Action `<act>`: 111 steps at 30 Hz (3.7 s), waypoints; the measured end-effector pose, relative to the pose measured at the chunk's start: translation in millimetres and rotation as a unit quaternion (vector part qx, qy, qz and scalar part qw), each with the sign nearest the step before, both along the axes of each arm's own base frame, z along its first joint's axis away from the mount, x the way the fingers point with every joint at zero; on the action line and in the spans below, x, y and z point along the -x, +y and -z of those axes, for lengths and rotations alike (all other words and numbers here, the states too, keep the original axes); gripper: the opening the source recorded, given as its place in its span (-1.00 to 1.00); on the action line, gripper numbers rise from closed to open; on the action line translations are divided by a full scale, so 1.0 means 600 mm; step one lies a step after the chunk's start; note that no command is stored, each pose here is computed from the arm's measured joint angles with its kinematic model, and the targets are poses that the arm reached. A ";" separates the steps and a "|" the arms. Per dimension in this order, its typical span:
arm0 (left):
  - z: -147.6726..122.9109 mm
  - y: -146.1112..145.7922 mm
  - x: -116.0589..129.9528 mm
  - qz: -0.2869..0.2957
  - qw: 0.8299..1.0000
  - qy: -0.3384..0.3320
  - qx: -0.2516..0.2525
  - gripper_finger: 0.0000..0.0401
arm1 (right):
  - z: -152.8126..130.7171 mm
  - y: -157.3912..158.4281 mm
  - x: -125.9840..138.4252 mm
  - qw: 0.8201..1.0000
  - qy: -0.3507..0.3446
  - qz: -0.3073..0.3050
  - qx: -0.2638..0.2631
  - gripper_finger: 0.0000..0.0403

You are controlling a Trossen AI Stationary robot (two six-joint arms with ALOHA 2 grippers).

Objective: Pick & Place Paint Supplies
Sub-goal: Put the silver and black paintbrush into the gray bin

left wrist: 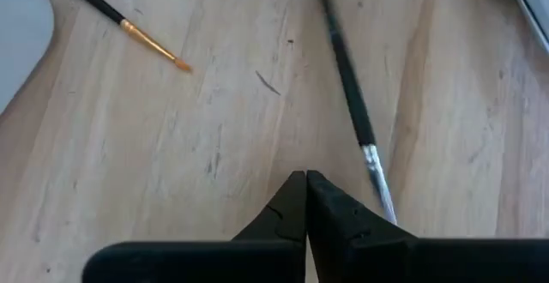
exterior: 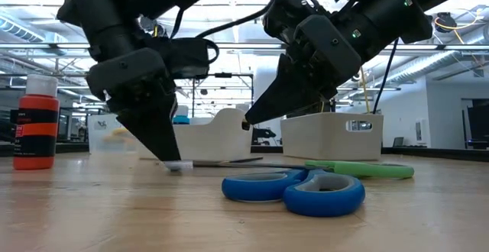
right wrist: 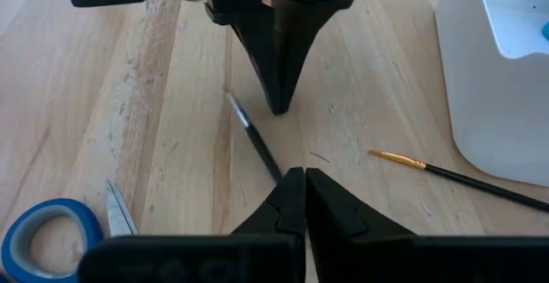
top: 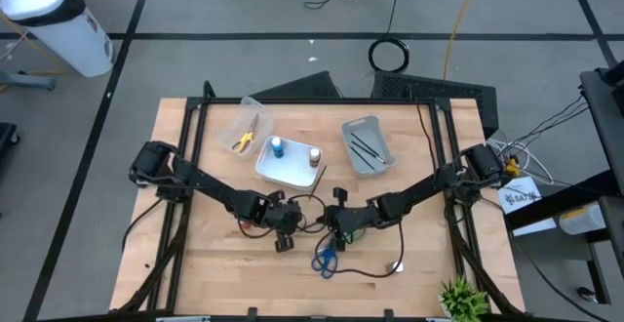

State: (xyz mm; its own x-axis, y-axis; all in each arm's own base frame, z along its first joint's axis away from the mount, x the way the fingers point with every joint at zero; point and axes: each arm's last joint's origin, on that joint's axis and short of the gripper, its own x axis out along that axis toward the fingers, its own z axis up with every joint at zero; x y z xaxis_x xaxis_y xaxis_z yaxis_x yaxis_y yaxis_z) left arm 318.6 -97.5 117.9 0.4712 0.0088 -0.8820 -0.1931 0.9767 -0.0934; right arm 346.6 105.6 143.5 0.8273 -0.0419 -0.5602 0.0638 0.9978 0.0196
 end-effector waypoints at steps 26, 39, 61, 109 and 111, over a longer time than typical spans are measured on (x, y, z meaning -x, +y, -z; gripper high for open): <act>-0.040 -0.052 0.007 -0.016 0.995 -0.080 0.063 -0.97 | -0.002 0.001 -0.002 1.000 -0.008 -0.004 0.005 -1.00; -0.006 -0.029 0.000 -0.054 0.996 -0.030 0.071 -0.92 | -0.002 0.000 -0.001 1.000 -0.006 -0.003 0.007 -1.00; -0.009 -0.049 0.001 0.016 0.996 -0.043 0.074 -0.95 | -0.002 0.000 -0.001 1.000 -0.006 -0.003 0.007 -1.00; -0.046 -0.006 0.069 -0.131 0.987 0.058 -0.067 -0.91 | -0.002 0.000 -0.001 1.000 -0.007 -0.004 0.006 -1.00; -0.048 -0.005 0.066 -0.131 0.987 0.045 -0.076 -0.96 | -0.002 0.001 -0.001 1.000 -0.007 -0.004 0.006 -1.00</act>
